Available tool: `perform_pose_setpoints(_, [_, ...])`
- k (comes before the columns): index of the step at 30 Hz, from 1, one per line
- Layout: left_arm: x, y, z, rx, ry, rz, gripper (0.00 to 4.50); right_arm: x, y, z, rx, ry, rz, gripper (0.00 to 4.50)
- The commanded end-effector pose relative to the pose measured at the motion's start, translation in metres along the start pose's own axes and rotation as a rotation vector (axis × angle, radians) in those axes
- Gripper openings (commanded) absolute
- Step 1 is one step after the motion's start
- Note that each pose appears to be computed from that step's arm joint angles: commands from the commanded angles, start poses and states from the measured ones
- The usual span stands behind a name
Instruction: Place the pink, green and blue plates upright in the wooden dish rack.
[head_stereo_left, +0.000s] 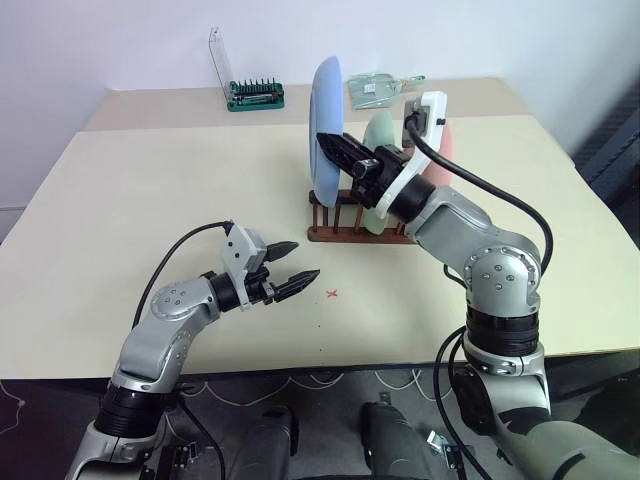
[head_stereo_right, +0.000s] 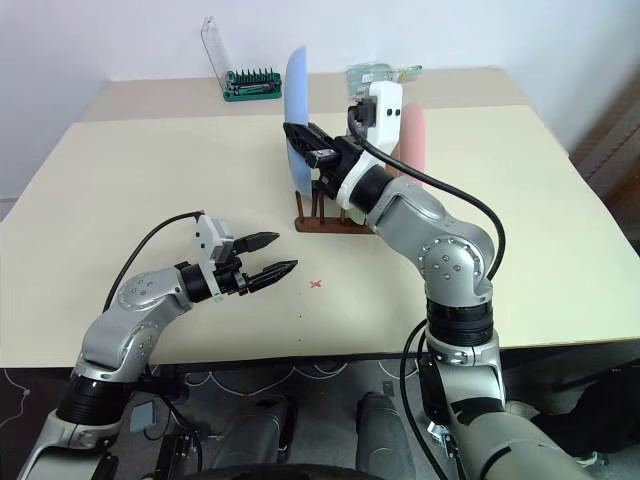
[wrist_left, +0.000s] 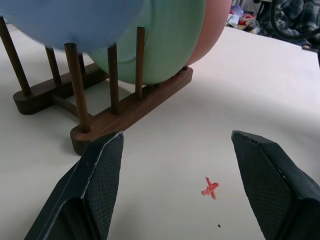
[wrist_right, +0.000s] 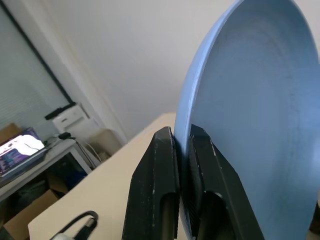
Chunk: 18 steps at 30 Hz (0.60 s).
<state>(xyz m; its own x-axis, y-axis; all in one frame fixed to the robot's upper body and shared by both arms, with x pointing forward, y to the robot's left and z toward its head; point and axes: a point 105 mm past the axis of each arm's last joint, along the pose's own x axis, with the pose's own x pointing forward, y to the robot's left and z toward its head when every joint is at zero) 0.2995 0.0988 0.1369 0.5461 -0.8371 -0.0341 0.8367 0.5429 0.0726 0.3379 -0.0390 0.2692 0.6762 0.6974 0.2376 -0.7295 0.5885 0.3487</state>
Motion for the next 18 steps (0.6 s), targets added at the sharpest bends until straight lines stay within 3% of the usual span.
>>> perform_pose_setpoints(1, [-0.002,-0.001,0.011,0.031,-0.025,-0.001,3.54,0.001,-0.007,0.002,0.011,-0.002,-0.056,0.15])
perform_pose_setpoints(8, [-0.002,-0.002,0.011,0.029,-0.025,-0.002,3.54,0.003,-0.016,0.0,0.061,0.012,-0.104,0.15])
perform_pose_setpoints(11, [-0.002,-0.002,0.011,0.029,-0.025,0.001,3.54,0.004,-0.017,-0.001,0.053,0.021,-0.11,1.0])
perform_pose_setpoints(15, [-0.003,-0.002,0.011,0.028,-0.023,0.001,3.54,0.005,-0.009,0.003,0.018,0.014,-0.08,2.93])
perform_pose_setpoints(18, [-0.002,-0.002,0.011,0.027,-0.023,0.002,3.54,0.004,0.001,0.012,-0.115,0.002,-0.044,2.93])
